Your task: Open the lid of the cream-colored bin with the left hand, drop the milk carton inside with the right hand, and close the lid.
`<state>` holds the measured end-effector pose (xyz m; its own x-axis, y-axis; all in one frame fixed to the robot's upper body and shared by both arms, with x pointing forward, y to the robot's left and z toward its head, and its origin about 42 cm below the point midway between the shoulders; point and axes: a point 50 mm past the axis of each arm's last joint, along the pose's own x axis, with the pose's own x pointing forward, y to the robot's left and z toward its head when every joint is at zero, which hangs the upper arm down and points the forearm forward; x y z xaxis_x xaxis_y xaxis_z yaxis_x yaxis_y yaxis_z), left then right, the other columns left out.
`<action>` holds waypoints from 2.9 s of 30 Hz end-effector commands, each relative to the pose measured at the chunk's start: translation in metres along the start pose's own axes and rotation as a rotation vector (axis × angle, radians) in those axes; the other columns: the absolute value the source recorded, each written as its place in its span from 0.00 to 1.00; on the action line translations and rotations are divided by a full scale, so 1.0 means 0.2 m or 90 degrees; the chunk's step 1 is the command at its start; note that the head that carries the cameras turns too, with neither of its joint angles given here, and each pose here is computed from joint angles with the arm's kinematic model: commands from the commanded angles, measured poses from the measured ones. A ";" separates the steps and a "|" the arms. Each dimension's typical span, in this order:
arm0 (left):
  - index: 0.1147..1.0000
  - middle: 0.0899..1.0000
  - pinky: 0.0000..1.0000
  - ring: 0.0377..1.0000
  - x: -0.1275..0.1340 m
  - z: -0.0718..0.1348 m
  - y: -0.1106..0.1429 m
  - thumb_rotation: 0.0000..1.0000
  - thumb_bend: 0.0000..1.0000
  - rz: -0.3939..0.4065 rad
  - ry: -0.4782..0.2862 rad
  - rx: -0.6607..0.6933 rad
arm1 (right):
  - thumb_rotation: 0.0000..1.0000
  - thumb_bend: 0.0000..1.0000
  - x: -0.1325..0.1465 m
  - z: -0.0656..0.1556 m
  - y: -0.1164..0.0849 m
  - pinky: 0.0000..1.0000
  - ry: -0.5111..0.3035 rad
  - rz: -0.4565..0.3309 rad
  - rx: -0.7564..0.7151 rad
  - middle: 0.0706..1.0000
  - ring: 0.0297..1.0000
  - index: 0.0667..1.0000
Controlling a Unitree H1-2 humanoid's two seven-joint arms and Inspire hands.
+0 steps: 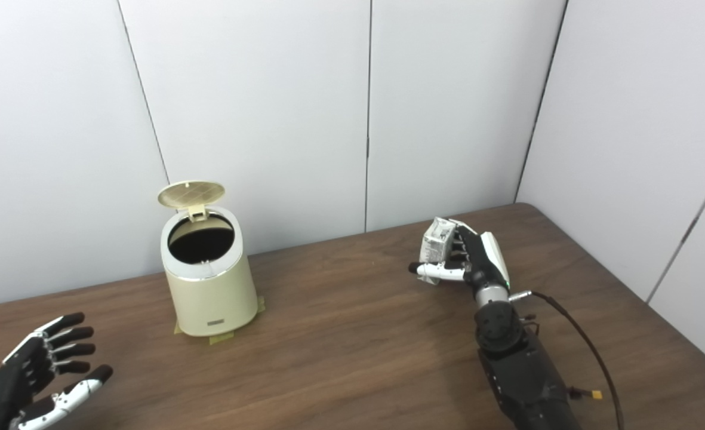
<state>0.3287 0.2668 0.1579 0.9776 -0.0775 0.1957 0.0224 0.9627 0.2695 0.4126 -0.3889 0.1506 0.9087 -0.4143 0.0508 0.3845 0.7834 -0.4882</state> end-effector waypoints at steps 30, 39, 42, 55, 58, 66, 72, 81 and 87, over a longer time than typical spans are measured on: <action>0.74 0.69 0.59 0.65 0.04 0.05 0.01 0.02 0.66 0.002 -0.056 0.018 | 0.00 0.52 0.04 0.15 0.02 0.32 -0.120 -0.153 0.053 0.39 0.35 0.50; 0.74 0.71 0.60 0.67 0.05 0.03 -0.01 0.07 0.68 0.004 -0.050 0.018 | 0.00 0.52 -0.04 0.47 0.07 0.31 -0.259 -0.117 0.092 0.39 0.34 0.50; 0.74 0.71 0.60 0.67 0.06 0.04 -0.03 0.06 0.68 0.002 -0.049 0.016 | 0.00 0.52 -0.08 0.61 0.10 0.30 -0.287 -0.102 0.133 0.39 0.33 0.50; 0.76 0.72 0.60 0.69 0.05 0.04 -0.15 0.12 0.70 -0.006 -0.030 0.003 | 0.00 0.52 -0.26 1.07 0.37 0.29 -0.338 0.000 0.243 0.39 0.33 0.50; 0.77 0.72 0.59 0.69 0.06 0.04 -0.18 0.14 0.71 -0.006 -0.035 0.005 | 0.00 0.52 -0.31 1.14 0.44 0.28 -0.347 0.015 0.245 0.39 0.31 0.50; 0.76 0.73 0.61 0.70 0.07 0.04 -0.26 0.15 0.71 -0.007 -0.042 -0.008 | 0.00 0.52 -0.37 1.28 0.58 0.26 -0.342 0.051 0.274 0.38 0.29 0.50; 0.76 0.73 0.61 0.70 0.08 0.05 -0.30 0.18 0.73 0.002 -0.035 -0.023 | 0.00 0.52 -0.38 1.33 0.66 0.27 -0.339 0.071 0.286 0.38 0.30 0.51; 0.76 0.74 0.63 0.71 0.09 0.07 -0.35 0.18 0.73 0.005 -0.037 -0.034 | 0.00 0.52 -0.39 1.37 0.76 0.28 -0.340 0.100 0.279 0.39 0.30 0.50; 0.76 0.73 0.61 0.70 0.09 0.09 -0.36 0.16 0.73 0.007 -0.038 -0.036 | 0.00 0.52 -0.38 1.38 0.81 0.26 -0.345 0.114 0.254 0.38 0.29 0.50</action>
<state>0.3304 0.1975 0.1333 0.9835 -0.0780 0.1632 0.0427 0.9769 0.2094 0.4449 -0.1153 0.2666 0.9369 -0.0782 0.3408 0.1551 0.9664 -0.2047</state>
